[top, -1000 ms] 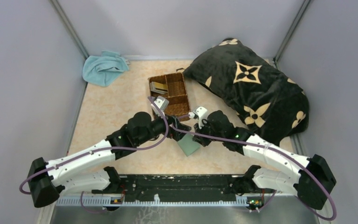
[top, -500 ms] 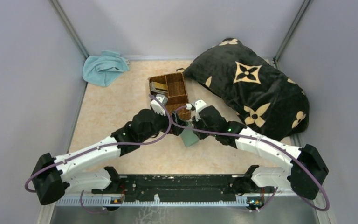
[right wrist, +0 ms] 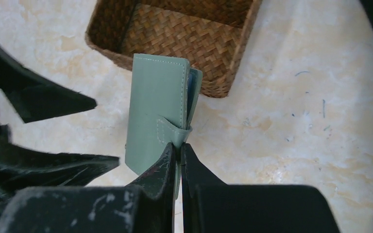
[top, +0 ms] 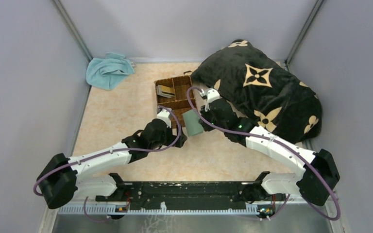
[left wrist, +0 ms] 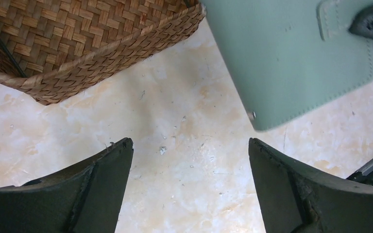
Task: Take the credit cards out of the card holder
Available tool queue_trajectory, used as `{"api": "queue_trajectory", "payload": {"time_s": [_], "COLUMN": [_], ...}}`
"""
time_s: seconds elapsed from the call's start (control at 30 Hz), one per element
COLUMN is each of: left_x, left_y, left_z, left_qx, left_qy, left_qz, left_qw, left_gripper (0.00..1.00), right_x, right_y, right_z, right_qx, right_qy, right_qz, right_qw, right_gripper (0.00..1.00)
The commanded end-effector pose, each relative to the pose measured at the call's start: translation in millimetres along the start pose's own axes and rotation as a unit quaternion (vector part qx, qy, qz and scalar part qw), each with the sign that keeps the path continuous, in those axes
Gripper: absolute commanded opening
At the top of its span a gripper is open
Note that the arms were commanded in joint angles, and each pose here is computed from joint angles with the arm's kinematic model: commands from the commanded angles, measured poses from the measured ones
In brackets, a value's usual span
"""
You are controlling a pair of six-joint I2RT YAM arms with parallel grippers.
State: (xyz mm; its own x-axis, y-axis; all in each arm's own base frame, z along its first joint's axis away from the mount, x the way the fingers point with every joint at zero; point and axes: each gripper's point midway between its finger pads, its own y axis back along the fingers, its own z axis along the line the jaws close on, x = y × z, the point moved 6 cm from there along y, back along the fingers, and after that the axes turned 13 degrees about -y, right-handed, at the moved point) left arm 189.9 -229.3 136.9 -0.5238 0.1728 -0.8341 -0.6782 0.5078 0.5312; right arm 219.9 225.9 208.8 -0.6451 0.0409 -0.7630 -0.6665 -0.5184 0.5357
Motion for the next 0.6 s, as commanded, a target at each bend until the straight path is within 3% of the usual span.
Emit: {"api": "queue_trajectory", "payload": {"time_s": [0.0,0.33,0.37,0.53,0.57], "left_x": [-10,-8,-8,-12,-14], "left_y": [9,14,14,13,13], "left_z": [1,7,6,1,1], "left_qx": [-0.004,-0.023,-0.021,-0.003,-0.004], "left_qy": [0.013,0.001,-0.001,-0.008,-0.011], "left_qz": [-0.025,-0.008,-0.004,-0.003,-0.004], "left_qw": [1.000,1.000,1.000,1.000,1.000], "left_gripper": [0.93,0.95,0.96,1.00,1.00], "right_x": [-15,44,47,43,38], "right_y": [2,-20,-21,-20,-18], "right_z": [-14,-35,-36,-38,-39], "right_qx": [0.023,0.028,0.029,0.038,0.045], "right_qy": [-0.036,-0.040,-0.037,-0.029,-0.030], "right_qz": [-0.040,0.034,0.036,0.020,0.011], "right_qw": [0.998,0.998,0.998,0.999,0.998], "right_gripper": [0.00,0.00,0.06,0.90,0.97]}}
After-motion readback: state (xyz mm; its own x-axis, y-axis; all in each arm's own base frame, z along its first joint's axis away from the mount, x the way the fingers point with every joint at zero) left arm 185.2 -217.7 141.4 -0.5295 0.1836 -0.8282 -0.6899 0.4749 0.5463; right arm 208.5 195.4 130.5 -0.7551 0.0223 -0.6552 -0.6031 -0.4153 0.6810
